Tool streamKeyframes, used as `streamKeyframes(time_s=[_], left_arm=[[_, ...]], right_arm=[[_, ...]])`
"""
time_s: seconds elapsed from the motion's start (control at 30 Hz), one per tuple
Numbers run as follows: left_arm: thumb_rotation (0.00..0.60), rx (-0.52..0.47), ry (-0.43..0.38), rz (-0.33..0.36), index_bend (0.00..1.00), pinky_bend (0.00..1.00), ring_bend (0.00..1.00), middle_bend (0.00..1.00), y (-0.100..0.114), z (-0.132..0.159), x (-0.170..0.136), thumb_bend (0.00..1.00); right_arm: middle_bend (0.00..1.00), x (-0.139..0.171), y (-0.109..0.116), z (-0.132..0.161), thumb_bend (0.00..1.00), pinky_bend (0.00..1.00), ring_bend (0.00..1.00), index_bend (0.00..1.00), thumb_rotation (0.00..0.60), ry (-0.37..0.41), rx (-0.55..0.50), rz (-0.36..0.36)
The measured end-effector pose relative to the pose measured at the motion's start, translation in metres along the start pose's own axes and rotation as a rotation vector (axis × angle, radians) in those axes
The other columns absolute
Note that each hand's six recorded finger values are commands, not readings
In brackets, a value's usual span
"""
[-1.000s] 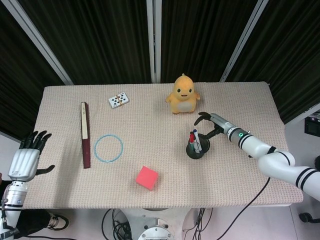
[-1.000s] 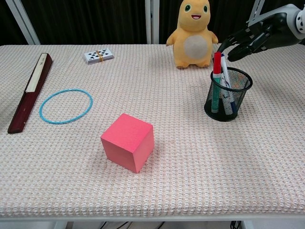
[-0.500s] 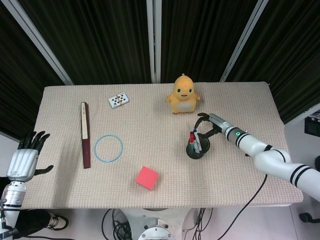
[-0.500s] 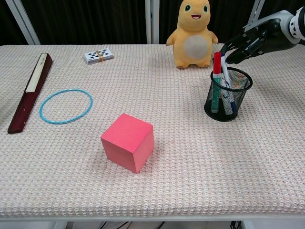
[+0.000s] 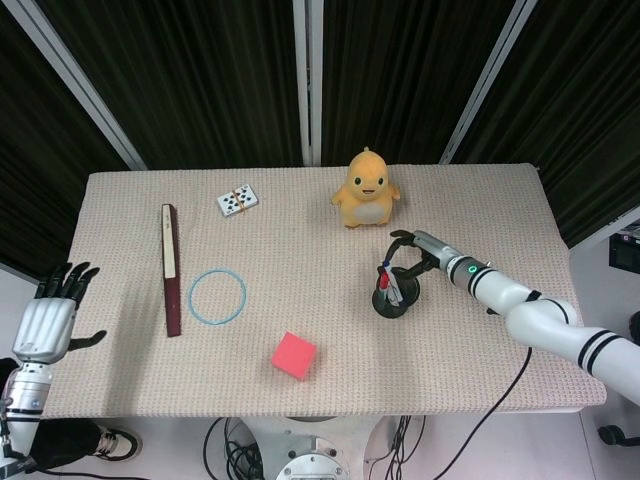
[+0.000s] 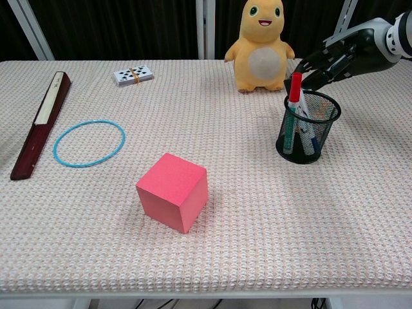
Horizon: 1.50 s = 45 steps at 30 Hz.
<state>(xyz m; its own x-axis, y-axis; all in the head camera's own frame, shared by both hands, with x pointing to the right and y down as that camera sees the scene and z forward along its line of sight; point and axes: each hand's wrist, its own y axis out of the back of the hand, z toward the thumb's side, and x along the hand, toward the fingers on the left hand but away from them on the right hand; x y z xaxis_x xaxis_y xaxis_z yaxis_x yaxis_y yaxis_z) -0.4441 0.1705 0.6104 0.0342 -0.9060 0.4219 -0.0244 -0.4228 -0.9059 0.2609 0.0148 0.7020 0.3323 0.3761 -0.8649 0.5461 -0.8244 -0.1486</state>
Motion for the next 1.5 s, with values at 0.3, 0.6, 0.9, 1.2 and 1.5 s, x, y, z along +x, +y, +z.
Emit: streamKeyframes(time_s=[0.3,0.6,0.9,1.2,1.5], left_arm=[[0.600,-0.001,0.004,-0.001,0.13,0.04,0.00,0.06,0.000,-0.001,0.000,0.06],[0.600,-0.001,0.007,-0.002,0.13,0.04,0.00,0.06,-0.001,-0.003,0.000,0.06],[0.600,0.000,0.011,-0.003,0.13,0.04,0.00,0.06,-0.001,-0.004,-0.001,0.06],[0.600,0.000,0.008,-0.006,0.13,0.04,0.00,0.06,-0.002,-0.003,-0.001,0.06],[0.600,-0.004,0.002,-0.005,0.13,0.04,0.00,0.06,-0.003,-0.002,-0.002,0.06]], right_arm=[[0.05,-0.001,-0.004,0.003,0.31,0.00,0.00,0.47,0.600,0.008,0.004,0.015],[0.06,-0.002,-0.002,0.001,0.33,0.00,0.00,0.54,0.600,0.009,0.019,0.003],[0.08,0.001,0.002,0.006,0.35,0.00,0.00,0.65,0.600,0.035,0.003,-0.028],[0.10,0.035,0.011,0.033,0.36,0.00,0.00,0.70,0.600,0.137,-0.027,-0.068],[0.10,0.092,0.051,0.036,0.36,0.00,0.00,0.70,0.600,0.221,-0.049,-0.233]])
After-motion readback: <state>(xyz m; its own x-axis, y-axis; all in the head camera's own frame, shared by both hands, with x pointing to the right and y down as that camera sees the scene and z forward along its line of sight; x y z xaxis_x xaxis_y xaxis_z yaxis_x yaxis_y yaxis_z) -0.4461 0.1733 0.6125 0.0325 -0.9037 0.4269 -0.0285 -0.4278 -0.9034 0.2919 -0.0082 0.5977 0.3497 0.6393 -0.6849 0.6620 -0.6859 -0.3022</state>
